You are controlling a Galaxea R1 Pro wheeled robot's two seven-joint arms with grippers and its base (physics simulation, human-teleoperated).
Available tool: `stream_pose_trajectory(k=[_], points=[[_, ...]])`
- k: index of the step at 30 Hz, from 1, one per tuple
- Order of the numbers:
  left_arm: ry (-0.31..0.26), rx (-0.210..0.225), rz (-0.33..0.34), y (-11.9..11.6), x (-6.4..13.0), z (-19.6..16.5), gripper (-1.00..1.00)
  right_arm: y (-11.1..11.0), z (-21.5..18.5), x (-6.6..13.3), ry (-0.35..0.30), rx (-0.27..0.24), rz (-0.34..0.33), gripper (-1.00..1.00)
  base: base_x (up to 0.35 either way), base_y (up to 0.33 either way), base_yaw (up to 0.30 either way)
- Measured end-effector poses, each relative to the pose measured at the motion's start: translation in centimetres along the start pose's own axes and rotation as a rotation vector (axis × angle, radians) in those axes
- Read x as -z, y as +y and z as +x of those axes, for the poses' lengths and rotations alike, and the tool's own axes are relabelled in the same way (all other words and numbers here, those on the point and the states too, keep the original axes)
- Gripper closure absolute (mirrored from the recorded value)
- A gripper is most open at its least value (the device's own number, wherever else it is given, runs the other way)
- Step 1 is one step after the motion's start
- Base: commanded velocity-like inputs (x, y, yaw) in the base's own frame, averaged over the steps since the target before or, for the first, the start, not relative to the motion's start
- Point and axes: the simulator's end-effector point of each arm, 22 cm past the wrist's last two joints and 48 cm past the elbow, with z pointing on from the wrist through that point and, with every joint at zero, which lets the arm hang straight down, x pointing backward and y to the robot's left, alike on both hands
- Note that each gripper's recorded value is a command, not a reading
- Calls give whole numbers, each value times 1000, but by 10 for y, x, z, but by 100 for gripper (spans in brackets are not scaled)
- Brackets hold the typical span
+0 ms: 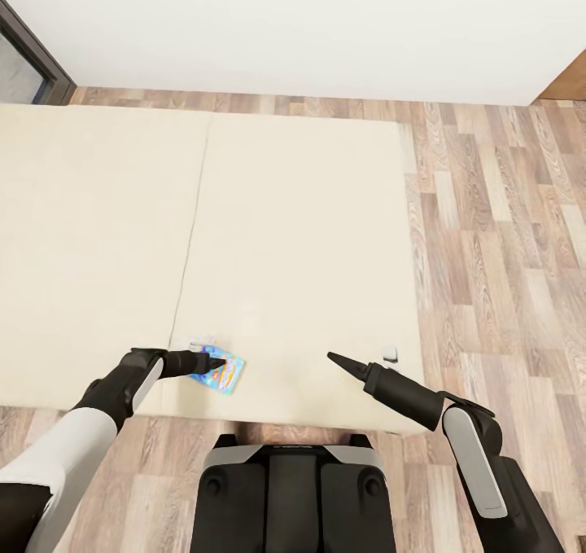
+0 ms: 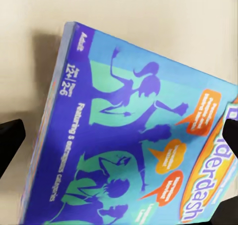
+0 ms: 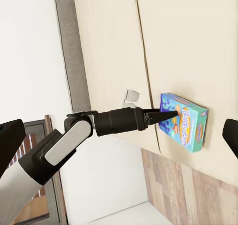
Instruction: Put all the toys in the child's room - the three board games (two on the bed and one on the table), the two jigsaw puzzles on the table, and the tennis ball on the table - inside the toy box on the table in the child's room.
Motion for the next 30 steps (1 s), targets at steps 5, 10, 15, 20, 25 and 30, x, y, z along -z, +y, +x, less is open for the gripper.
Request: stream_pose_trajectory(k=[5,10,15,20,25,30], points=[[0,0,2,-1,0,0,-100,0,0,0,0,1,0,-100,-2,-101,0],[-1,1,3,-1,0,0,-100,0,0,0,-1,0,0,-100,-17,-252,0],[-1,2,3,-1,0,0,-100,0,0,0,0,-1,0,-100,-27,-153,0],[-1,2,3,-1,0,0,-100,0,1,-1,0,-1,-1,-100,-4,-22,0],[1,3,4,-1,0,0,-100,0,1,-1,0,-1,-1,-100,-46,-108,0],[10,9,3,-1,0,2,-100,0,1,-1,0,-1,-1,-100,-33,-98,0]])
